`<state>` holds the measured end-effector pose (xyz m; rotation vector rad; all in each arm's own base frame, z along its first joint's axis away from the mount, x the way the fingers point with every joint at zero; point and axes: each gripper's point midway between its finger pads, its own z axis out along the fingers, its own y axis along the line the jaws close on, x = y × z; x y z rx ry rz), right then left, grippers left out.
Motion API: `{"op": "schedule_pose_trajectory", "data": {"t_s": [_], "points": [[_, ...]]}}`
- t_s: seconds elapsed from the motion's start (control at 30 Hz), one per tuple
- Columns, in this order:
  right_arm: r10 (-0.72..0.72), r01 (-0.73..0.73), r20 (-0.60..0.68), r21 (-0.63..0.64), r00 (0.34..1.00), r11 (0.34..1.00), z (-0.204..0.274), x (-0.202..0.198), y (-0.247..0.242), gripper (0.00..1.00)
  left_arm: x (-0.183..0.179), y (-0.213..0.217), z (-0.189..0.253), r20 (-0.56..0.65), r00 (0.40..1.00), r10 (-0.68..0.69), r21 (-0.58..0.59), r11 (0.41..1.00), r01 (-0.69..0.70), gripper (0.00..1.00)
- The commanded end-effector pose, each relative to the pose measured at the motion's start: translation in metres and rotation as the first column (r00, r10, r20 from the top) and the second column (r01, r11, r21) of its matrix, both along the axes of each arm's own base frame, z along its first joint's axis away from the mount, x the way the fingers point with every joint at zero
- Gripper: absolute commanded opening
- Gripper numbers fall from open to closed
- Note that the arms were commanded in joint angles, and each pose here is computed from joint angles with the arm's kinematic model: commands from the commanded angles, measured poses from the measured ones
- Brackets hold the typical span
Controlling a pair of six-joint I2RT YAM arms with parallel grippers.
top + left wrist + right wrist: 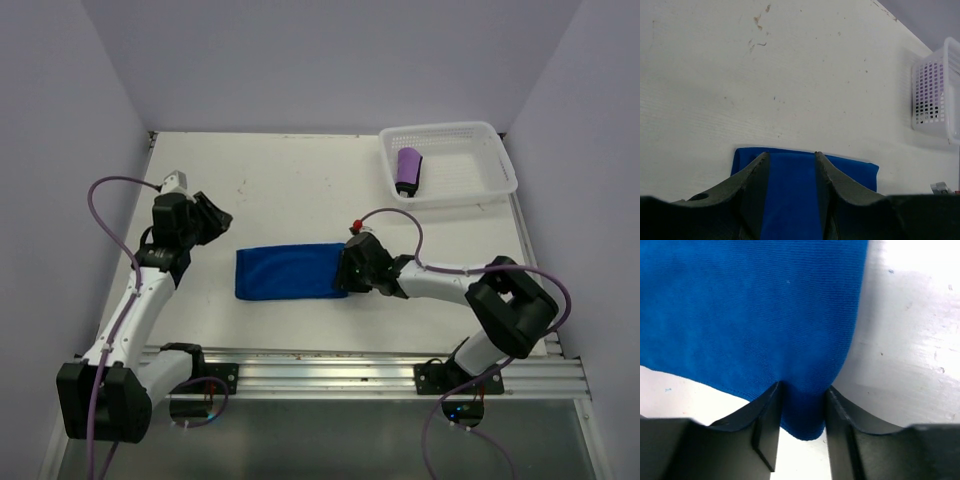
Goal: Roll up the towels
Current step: Roll the towel
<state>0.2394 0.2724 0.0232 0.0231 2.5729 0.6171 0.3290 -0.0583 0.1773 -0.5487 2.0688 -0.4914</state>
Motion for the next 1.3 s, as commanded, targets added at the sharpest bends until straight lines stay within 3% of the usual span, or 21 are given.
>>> {"op": "schedule_pose_trajectory", "data": {"t_s": [0.0,0.37,0.67,0.93,1.27], "points": [[-0.058,0.054,-0.051,-0.084,0.997,0.995,-0.02,-0.011,-0.02,0.39,0.006,-0.008,0.009,0.05,0.998,-0.029,-0.025,0.999,0.03,0.45],[-0.059,0.06,0.007,-0.143,0.998,0.988,0.003,-0.008,-0.037,0.0,0.005,-0.027,0.01,0.069,0.995,-0.078,-0.058,0.995,0.082,0.45],[-0.086,0.084,0.002,-0.205,0.996,0.975,0.004,-0.015,-0.067,0.0,0.0,-0.093,-0.006,0.047,0.979,-0.199,-0.083,0.976,0.202,0.45],[-0.087,0.09,0.021,-0.247,0.996,0.965,0.011,-0.018,-0.086,0.0,-0.026,-0.173,-0.038,0.01,0.93,-0.367,-0.13,0.922,0.365,0.45],[-0.015,0.03,0.054,-0.292,0.998,0.956,0.03,-0.011,-0.083,0.0,-0.051,-0.201,-0.083,-0.07,0.901,-0.429,-0.137,0.898,0.417,0.45]]}}
